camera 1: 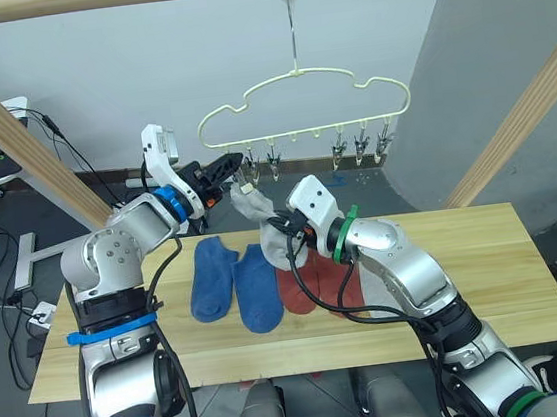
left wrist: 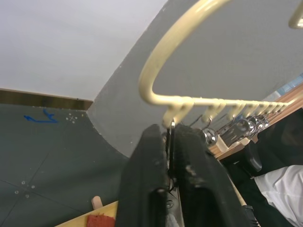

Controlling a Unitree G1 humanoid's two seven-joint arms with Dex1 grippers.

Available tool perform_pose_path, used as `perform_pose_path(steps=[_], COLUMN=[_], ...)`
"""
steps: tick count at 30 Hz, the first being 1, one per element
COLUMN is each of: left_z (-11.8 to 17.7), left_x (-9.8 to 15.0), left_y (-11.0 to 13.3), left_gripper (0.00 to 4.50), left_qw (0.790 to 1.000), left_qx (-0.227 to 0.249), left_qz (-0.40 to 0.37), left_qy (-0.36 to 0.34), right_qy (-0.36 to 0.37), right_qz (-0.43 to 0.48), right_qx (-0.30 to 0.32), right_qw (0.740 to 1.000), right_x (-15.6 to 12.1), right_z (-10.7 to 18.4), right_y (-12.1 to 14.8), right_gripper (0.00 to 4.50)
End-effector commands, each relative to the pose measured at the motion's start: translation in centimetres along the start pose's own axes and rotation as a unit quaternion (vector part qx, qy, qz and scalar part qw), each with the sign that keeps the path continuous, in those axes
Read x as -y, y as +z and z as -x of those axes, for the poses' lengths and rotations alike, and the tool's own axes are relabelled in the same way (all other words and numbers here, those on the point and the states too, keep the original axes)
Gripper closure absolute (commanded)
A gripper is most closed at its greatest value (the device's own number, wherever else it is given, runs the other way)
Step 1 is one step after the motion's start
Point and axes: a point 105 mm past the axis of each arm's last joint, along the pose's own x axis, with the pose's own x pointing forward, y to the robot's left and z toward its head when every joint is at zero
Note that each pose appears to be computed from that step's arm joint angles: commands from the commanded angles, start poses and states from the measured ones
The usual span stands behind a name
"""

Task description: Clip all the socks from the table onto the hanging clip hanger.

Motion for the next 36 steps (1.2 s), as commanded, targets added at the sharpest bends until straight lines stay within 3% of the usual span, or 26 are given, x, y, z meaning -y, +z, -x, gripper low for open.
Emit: perform_pose_path(steps=[1, 9, 15, 19, 23, 28, 32, 33, 36], left_z=[0.3, 1.2, 2.8, 5.3, 5.9, 6.4, 7.0, 7.0, 6.6], left_x=[1.3, 0.9, 1.1, 1.5, 1.8, 1.9, 2.1, 2.1, 2.7], left_y=[1.1, 1.4, 1.4, 1.0, 0.5, 0.0, -1.2, -1.5, -2.1], left_gripper=[2.57, 0.11, 0.04, 0.04, 0.00, 0.00, 0.00, 0.00, 0.00], left_qw=[0.999, 0.999, 1.000, 0.997, 0.996, 0.996, 0.990, 0.988, 0.983], left_qx=[0.018, 0.019, 0.003, -0.035, -0.036, -0.033, -0.054, -0.057, -0.053], left_qz=[-0.021, -0.021, -0.026, -0.070, -0.085, -0.085, -0.131, -0.140, -0.171], left_qy=[-0.026, -0.016, -0.013, -0.005, 0.001, 0.010, 0.030, 0.034, 0.031], right_qy=[-0.003, -0.004, -0.004, -0.003, 0.003, 0.008, 0.001, -0.003, -0.015], right_qz=[0.010, -0.011, -0.044, -0.116, -0.137, -0.149, -0.157, -0.157, -0.137], right_qx=[0.034, 0.036, 0.043, 0.053, 0.054, 0.052, 0.034, 0.031, 0.025], right_qw=[0.999, 0.999, 0.998, 0.992, 0.989, 0.987, 0.987, 0.987, 0.990], right_x=[0.2, 0.3, 0.7, 1.5, 1.7, 1.8, 2.1, 2.3, 3.0], right_z=[-0.1, -0.9, -2.0, -3.3, -3.8, -3.9, -3.3, -3.1, -1.9], right_y=[1.9, 1.4, 0.8, 0.0, -0.3, -0.5, -2.0, -2.3, -2.9], right_gripper=[4.50, 4.50, 4.50, 4.50, 3.44, 1.58, 0.29, 0.03, 0.03])
